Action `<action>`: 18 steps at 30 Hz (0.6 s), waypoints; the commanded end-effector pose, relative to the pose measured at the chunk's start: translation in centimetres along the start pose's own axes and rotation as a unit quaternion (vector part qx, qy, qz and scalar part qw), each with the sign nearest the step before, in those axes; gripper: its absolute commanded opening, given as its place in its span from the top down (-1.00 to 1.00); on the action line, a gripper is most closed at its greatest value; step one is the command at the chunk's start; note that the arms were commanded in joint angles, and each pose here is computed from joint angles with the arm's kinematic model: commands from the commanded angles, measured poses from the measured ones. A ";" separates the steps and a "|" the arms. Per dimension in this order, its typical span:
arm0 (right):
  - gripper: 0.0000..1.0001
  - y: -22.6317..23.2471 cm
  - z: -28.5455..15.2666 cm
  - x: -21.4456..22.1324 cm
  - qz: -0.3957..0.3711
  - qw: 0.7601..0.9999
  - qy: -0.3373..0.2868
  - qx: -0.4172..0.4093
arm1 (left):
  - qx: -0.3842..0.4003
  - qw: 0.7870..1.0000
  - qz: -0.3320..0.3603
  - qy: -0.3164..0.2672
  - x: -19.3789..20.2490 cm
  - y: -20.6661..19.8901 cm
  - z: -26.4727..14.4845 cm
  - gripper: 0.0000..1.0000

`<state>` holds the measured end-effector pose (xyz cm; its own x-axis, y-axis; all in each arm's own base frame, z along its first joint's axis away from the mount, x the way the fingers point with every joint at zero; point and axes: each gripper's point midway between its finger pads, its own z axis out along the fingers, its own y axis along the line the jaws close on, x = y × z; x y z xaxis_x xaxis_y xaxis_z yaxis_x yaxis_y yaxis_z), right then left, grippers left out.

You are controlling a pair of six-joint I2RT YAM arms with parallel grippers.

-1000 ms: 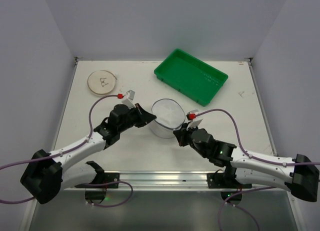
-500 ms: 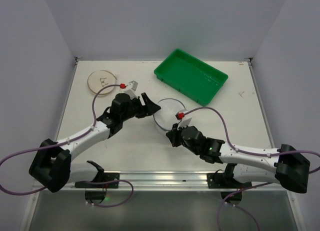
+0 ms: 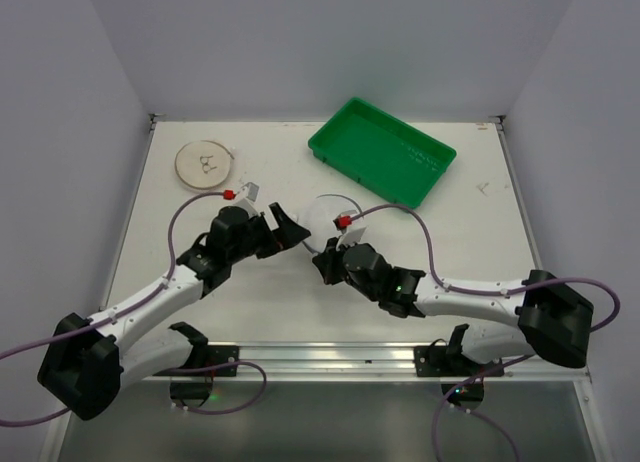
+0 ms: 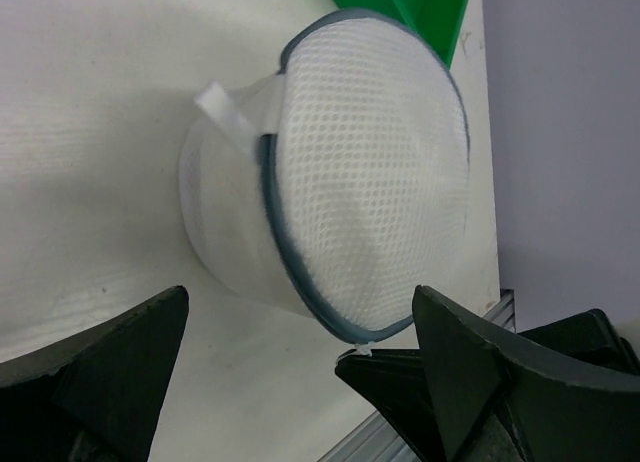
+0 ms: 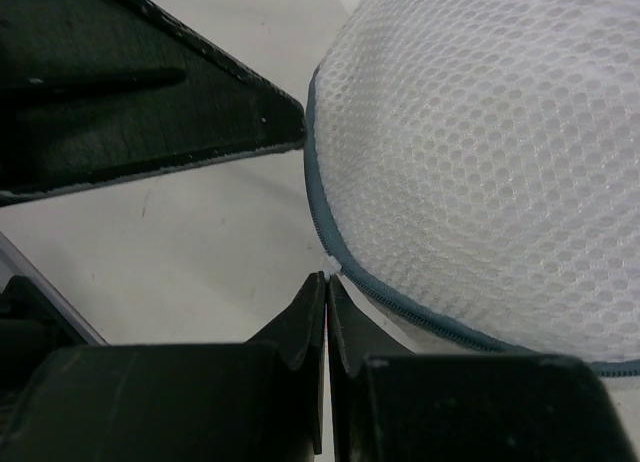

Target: Unzip the laundry bag and remove the bra

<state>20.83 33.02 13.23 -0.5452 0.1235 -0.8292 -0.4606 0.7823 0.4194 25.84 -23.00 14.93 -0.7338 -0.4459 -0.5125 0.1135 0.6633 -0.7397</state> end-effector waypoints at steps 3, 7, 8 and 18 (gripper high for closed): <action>1.00 3.6 0.8 -2.7 0.030 0.998 -0.044 -0.035 | 0.000 0.999 -0.050 0.004 0.9 0.6 -0.5 -0.90; 1.00 4.0 1.1 -2.3 0.032 0.998 -0.045 -0.036 | 0.034 0.996 -0.077 0.015 1.8 0.1 0.0 -0.78; 1.00 4.1 1.0 -2.4 0.032 0.998 -0.047 -0.036 | 0.039 0.996 -0.080 0.017 1.8 -0.1 0.1 -0.74; 1.00 3.7 0.5 -2.3 0.021 0.998 -0.045 -0.028 | 0.052 0.994 -0.091 0.022 1.5 -0.6 1.9 -0.22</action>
<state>20.10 35.02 13.08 -0.5429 0.1273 -0.8301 -0.4760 0.7677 0.4290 24.93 -24.31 11.69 -0.7906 -0.5111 -0.3373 -0.0098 0.5613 -0.8276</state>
